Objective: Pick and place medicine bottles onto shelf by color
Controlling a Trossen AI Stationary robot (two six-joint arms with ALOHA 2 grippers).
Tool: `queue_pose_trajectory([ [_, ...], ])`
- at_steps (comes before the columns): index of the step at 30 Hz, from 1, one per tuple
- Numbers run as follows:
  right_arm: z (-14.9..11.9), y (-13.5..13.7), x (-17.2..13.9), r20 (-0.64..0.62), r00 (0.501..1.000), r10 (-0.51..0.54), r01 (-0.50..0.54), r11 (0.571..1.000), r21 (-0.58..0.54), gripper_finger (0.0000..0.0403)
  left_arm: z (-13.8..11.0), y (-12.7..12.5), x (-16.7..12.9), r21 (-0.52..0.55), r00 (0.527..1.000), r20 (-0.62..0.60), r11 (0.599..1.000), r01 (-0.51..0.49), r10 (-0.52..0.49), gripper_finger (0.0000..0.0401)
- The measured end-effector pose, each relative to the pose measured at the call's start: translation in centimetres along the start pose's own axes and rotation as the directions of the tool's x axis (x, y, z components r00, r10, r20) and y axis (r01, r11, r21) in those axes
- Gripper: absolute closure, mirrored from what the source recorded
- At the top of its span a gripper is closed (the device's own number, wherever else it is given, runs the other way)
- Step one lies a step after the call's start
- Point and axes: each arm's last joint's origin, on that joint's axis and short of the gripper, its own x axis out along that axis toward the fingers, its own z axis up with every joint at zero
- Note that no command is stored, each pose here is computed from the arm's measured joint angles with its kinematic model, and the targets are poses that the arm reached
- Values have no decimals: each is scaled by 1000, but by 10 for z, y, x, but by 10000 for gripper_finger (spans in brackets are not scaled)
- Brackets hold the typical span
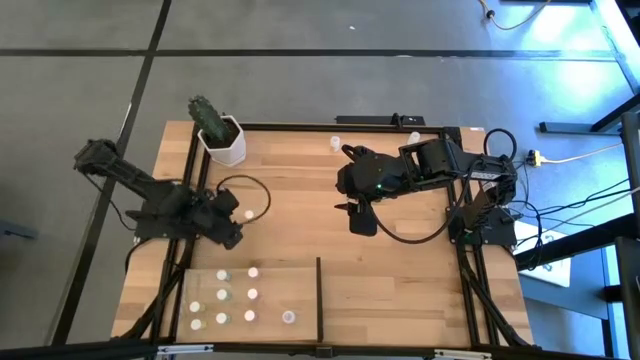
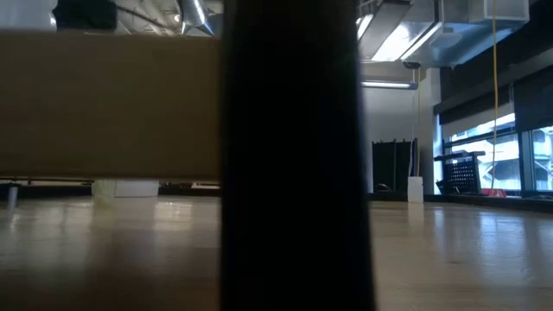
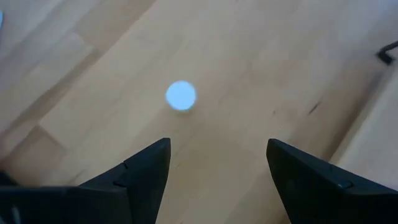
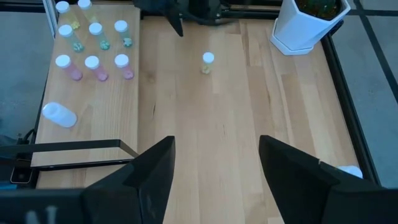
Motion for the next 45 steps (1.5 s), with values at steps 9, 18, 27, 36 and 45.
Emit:
queue_pose_trajectory([
  [9, 0, 0, 0, 2, 1000, 0, 0, 1000, 0, 169, 37, 24, 29, -95, 986, -163, 995, 30, -45, 141],
  [18, 2, 0, 0, 17, 1000, 2, -2, 1000, 3, 169, 59, 34, 65, -89, 961, -275, 996, -8, -17, 141],
  [27, 2, 0, 0, 21, 1000, 3, -3, 1000, 4, 169, 64, 30, 87, -93, 946, -324, 995, -40, 7, 141],
  [36, 3, 0, 0, 29, 1000, 4, -4, 1000, 6, 169, 62, 28, 100, -78, 926, -374, 993, -83, 48, 147],
  [45, 3, 0, 0, 29, 1000, 3, -4, 1000, 6, 169, 62, 28, 104, -74, 921, -385, 993, -95, 60, 200],
])
